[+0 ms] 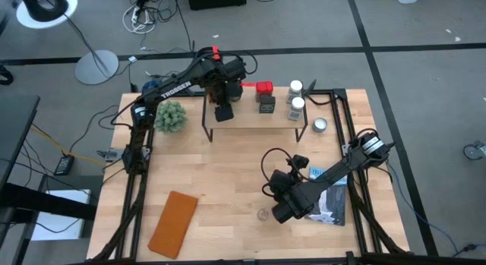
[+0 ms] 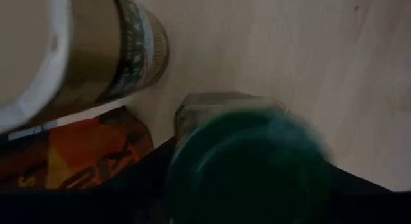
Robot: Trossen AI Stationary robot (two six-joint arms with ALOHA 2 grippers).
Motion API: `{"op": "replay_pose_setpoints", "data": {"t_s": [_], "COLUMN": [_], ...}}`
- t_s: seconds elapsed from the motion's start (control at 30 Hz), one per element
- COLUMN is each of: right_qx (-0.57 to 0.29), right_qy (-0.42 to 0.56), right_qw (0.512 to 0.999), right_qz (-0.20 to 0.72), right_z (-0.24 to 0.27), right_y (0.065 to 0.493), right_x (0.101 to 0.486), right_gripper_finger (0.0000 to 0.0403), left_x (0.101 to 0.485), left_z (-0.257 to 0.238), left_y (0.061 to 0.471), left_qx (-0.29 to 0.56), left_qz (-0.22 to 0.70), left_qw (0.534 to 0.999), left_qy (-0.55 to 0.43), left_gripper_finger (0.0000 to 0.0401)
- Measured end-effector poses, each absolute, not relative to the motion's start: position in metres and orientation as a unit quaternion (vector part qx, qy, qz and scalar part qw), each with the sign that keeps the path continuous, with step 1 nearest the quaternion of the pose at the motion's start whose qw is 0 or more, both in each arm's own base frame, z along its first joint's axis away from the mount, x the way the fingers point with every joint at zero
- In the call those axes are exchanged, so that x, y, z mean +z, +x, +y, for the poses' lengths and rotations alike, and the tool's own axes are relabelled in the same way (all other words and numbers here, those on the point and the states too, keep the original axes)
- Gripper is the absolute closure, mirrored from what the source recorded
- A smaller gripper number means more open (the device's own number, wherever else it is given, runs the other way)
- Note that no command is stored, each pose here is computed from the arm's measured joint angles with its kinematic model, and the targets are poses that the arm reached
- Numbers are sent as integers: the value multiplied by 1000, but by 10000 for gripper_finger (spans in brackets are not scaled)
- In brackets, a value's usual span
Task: Shelf spices
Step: Put the green seasoning bottle on the shelf
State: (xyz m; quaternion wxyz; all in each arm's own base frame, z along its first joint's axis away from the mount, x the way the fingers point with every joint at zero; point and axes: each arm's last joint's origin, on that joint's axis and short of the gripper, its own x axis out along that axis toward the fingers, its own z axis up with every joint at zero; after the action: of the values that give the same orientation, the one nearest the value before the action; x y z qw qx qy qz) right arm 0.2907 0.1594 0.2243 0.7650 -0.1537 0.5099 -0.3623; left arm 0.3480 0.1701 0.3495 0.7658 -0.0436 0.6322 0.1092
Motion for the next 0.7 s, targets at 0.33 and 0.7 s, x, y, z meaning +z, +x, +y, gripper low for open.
{"op": "replay_pose_setpoints", "data": {"t_s": [0.33,0.7], "right_qx": [-364,-364], "right_qy": [-153,-153], "right_qw": [764,764], "right_qz": [510,511], "right_z": [158,158], "right_y": [291,291], "right_x": [224,224], "right_gripper_finger": [57,57], "left_x": [349,369], "left_z": [169,167], "left_y": [346,343], "left_qx": [109,126], "left_qz": [640,610], "left_qw": [759,781], "left_qy": [-51,-50], "left_gripper_finger": [165,164]}}
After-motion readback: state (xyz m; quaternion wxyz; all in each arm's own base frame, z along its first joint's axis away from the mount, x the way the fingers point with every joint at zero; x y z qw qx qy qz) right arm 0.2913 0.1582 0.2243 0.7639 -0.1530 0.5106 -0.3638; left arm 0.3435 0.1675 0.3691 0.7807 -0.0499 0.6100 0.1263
